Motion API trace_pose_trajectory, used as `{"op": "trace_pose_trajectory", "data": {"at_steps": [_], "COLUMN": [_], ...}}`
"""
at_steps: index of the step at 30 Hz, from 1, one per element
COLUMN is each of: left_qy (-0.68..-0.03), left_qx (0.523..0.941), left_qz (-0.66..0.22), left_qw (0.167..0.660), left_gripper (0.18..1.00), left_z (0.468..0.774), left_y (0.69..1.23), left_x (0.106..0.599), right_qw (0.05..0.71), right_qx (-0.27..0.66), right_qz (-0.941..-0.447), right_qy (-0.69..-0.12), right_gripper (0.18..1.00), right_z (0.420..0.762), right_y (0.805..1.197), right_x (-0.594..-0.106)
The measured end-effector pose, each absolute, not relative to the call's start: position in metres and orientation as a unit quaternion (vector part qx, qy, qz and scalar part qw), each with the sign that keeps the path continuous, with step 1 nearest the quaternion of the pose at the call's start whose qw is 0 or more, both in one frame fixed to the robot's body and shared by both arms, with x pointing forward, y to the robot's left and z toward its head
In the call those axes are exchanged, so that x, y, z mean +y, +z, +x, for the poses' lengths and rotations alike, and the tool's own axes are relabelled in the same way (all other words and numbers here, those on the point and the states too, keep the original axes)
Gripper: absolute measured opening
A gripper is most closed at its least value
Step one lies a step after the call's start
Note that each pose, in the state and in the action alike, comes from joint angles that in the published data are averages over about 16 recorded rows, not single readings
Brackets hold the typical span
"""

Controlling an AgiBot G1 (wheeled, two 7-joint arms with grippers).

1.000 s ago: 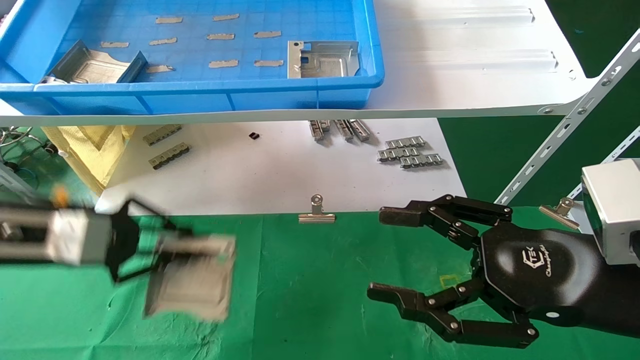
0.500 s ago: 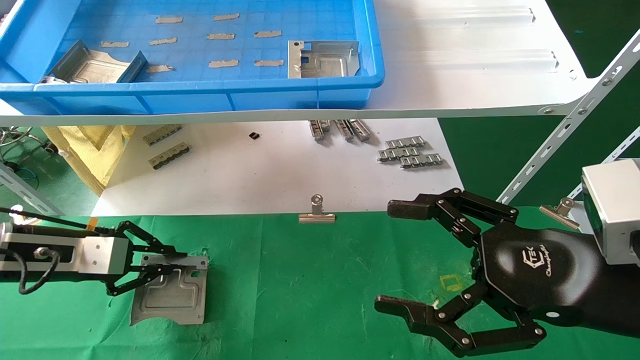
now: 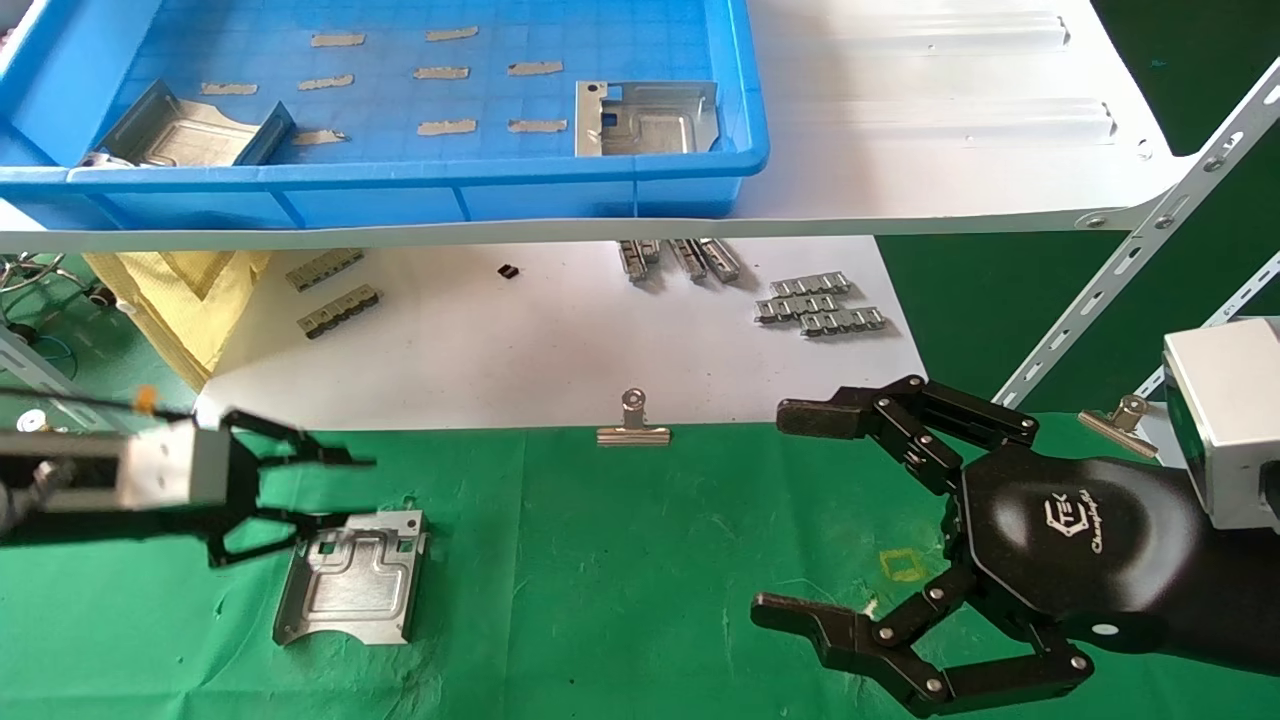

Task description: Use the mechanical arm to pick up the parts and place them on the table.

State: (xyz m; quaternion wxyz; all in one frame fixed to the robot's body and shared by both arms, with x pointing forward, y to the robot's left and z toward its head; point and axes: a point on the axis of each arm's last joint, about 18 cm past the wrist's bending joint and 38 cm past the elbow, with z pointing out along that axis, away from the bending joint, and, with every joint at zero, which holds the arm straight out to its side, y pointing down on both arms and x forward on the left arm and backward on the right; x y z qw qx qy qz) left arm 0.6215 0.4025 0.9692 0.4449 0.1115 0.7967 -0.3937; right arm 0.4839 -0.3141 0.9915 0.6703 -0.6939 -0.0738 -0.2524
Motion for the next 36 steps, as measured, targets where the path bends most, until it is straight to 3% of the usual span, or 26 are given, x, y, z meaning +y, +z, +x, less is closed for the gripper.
{"op": "trace_pose_trajectory", "data": {"at_steps": [4,14,26,36], "left_qy": [-0.445,-0.554,-0.569,-0.586], "left_qx": [0.775,0.723,0.716,0.710], "left_qz": [0.073,-0.003,-0.008,0.004], "left_qw": [0.442,0.413,0.404,0.390], "left_gripper": [0.419,0.639,0.879,0.974], "left_z": [0.619,0.614,0.612,0.606], "left_y": [0.976,0.979,0.978,0.980], "left_x": [0.402,0.399,0.396,0.385], "right_qw": [0.670,0.670,0.670,0.670], "right_qx": [-0.074,-0.074,-0.074,-0.074], "right_qz": [-0.694,-0.694,-0.694,-0.694], "right_qy": [-0.252,-0.252,-0.252,-0.252], "right_gripper": [1.001,1.001,1.001,1.001], "right_z": [0.484,0.484,0.484,0.484], "right_y": [0.991,0.991,0.991,0.991], "right_x": [-0.314,-0.314,-0.314,-0.314]}}
